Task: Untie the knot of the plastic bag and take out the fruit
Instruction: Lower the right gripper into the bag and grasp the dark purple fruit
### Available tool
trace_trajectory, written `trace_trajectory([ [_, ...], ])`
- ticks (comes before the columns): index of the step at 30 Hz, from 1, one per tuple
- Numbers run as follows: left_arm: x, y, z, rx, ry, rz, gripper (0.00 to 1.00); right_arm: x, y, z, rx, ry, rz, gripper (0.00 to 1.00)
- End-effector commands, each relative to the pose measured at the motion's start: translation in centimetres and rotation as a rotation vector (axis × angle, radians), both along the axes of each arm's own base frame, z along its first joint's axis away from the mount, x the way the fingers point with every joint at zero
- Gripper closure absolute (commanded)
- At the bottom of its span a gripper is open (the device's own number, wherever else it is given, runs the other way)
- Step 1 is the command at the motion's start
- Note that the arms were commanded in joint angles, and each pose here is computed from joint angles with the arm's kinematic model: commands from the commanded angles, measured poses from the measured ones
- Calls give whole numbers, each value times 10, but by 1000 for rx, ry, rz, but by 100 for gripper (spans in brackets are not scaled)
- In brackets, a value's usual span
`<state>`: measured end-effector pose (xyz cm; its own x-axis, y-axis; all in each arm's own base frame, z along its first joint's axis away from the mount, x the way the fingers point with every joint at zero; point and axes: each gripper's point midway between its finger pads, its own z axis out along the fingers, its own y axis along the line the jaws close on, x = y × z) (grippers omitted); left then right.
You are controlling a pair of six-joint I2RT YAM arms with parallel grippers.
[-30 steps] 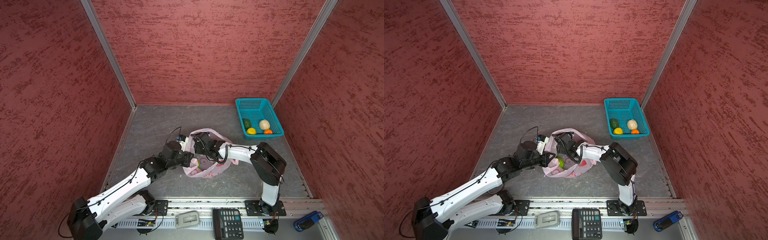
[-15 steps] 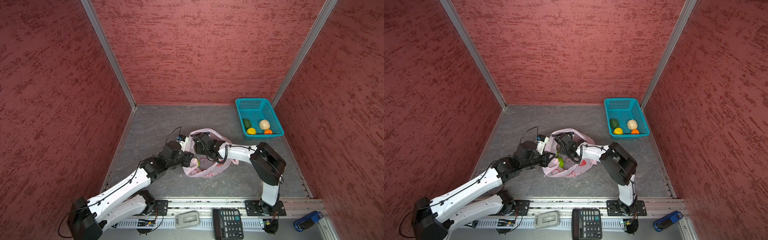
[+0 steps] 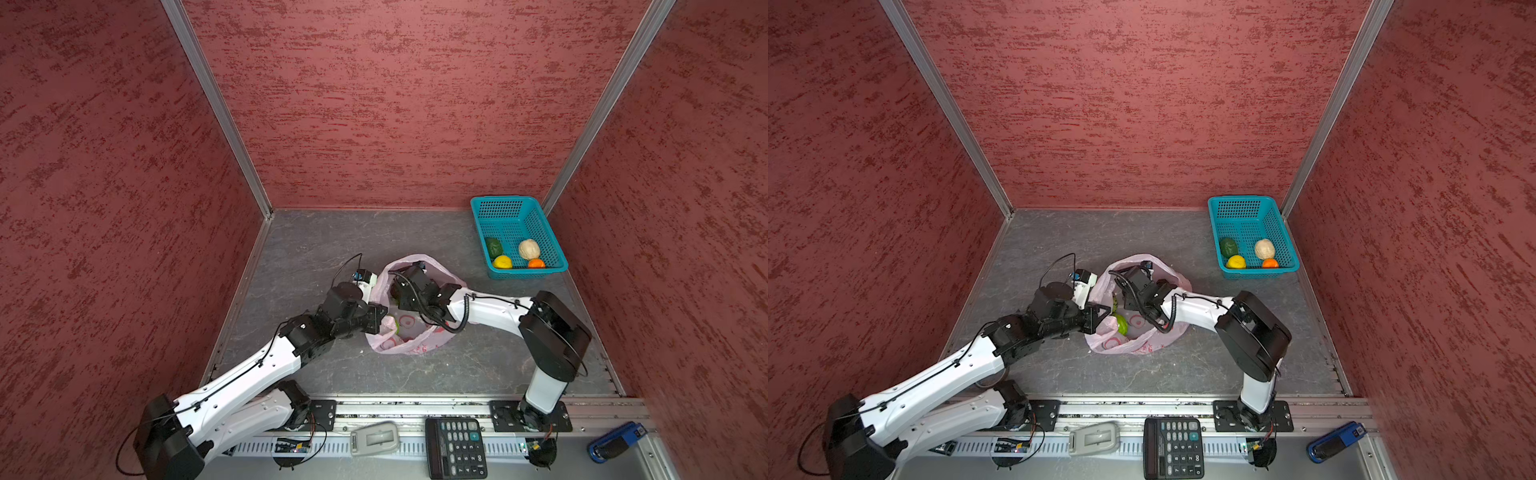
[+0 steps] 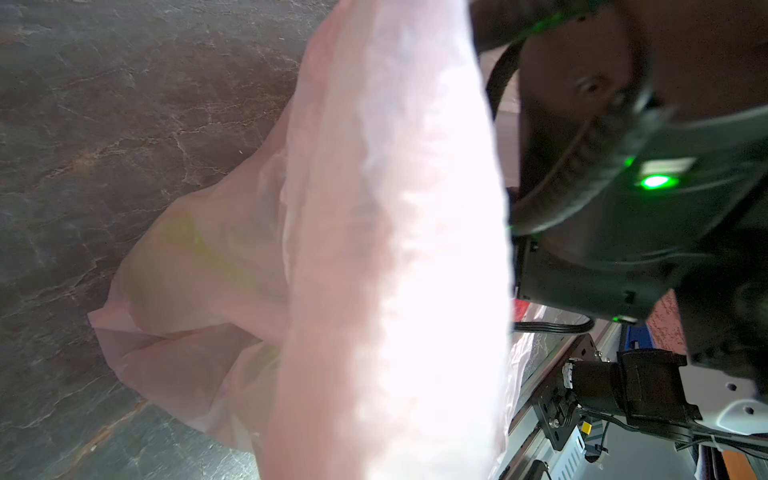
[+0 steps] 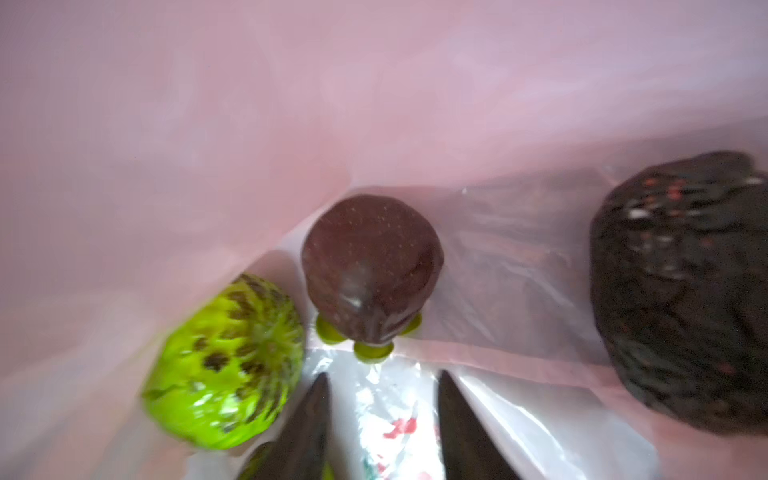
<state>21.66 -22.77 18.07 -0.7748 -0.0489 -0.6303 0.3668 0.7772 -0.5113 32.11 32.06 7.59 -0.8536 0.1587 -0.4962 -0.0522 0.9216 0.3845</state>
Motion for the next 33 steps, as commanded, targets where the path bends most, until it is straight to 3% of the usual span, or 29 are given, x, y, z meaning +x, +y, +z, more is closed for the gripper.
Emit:
trace_trajectory([
  [1, 2, -1, 8, -21, -24, 3, 100, 4, -2, 3, -15, -7, -7, 43],
  [6, 1, -4, 6, -16, -19, -9, 100, 22, 12, -1, 20, -23, -26, 33],
  [20, 2, -5, 7, -11, -15, -11, 100, 60, 17, -30, 7, -31, -84, 21],
  [22, 2, -5, 6, -11, -14, -10, 100, 64, 15, -33, 2, -28, -92, 25],
  [29, 5, -6, 5, -9, -14, -7, 100, 62, 13, -26, 18, -40, -90, 52],
  [33, 6, -7, 5, -12, -17, -4, 100, 53, 13, -8, 49, -54, -67, 57],
])
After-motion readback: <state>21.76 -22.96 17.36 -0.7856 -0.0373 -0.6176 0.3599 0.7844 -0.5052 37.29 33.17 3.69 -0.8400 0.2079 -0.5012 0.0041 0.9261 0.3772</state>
